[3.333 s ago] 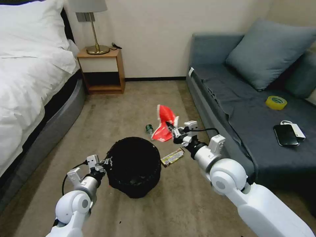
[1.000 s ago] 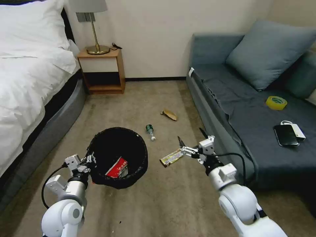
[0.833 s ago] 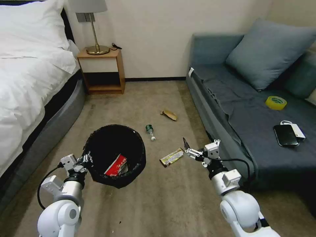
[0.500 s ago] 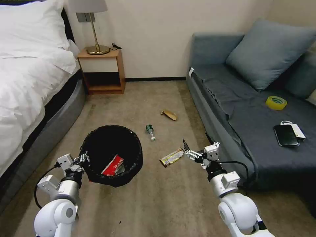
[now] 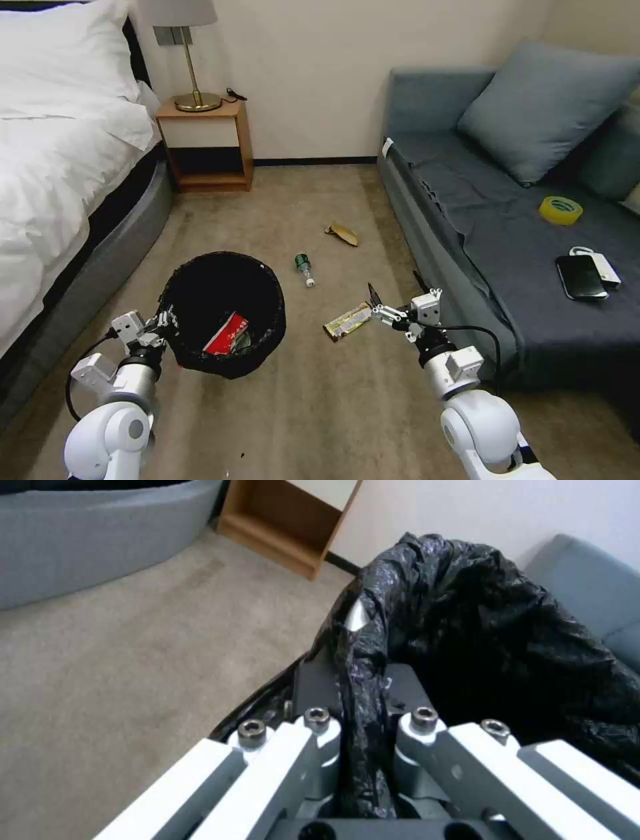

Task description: Pick up the trash bin, then pick up the garbage on the floor and place it into the trash bin.

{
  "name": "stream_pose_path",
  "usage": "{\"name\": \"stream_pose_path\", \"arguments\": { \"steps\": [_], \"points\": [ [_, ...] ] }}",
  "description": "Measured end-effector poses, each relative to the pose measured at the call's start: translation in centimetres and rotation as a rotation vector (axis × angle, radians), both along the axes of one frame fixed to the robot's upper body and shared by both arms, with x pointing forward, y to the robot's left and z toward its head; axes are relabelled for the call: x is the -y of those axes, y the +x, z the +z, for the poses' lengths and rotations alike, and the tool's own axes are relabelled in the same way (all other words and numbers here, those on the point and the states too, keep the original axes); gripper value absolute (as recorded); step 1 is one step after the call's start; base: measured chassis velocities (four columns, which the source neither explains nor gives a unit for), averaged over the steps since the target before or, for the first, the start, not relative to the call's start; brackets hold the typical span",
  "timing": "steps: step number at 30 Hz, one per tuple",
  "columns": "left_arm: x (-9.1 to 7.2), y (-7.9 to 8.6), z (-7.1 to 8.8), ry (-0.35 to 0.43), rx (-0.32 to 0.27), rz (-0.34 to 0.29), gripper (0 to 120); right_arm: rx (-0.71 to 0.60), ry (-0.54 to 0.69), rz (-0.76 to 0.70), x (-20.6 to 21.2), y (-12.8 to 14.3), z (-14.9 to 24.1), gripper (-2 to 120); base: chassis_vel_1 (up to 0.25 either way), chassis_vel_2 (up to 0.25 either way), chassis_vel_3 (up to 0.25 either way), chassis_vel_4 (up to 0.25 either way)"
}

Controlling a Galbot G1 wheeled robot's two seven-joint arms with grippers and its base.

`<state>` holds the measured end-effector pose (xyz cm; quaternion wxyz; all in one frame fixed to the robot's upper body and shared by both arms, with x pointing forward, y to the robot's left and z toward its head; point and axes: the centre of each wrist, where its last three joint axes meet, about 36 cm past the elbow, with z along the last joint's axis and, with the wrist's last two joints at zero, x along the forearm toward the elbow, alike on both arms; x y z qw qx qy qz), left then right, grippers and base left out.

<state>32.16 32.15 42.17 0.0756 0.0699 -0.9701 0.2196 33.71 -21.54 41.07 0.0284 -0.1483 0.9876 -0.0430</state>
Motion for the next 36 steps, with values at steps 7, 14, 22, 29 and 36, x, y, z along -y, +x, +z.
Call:
{"name": "stream_pose_path", "arguments": {
  "steps": [7,14,22,29,36],
  "points": [
    [0.0,0.0,0.2,0.0,0.004,0.0,5,-0.005,-0.01,0.001,0.2,0.0,-0.3,100,-0.153,0.138,0.154,-0.152],
    [0.0,-0.1,0.2,-0.001,0.004,0.001,5,-0.011,-0.012,0.005,0.2,0.1,-0.5,100,-0.115,0.111,0.114,-0.113],
    [-0.3,0.1,0.4,-0.004,0.011,0.003,5,-0.024,-0.013,0.014,0.0,0.3,-1.0,100,-0.131,0.128,0.118,-0.131],
    [-0.4,0.4,0.4,-0.01,0.015,0.0,5,-0.055,-0.018,0.016,-0.2,0.6,-2.0,100,-0.162,0.162,0.155,-0.153],
    [-0.3,0.8,0.4,-0.019,0.015,-0.006,5,-0.107,-0.017,0.027,-0.3,1.1,-3.5,100,-0.132,0.106,0.114,-0.106]
  ]
}}
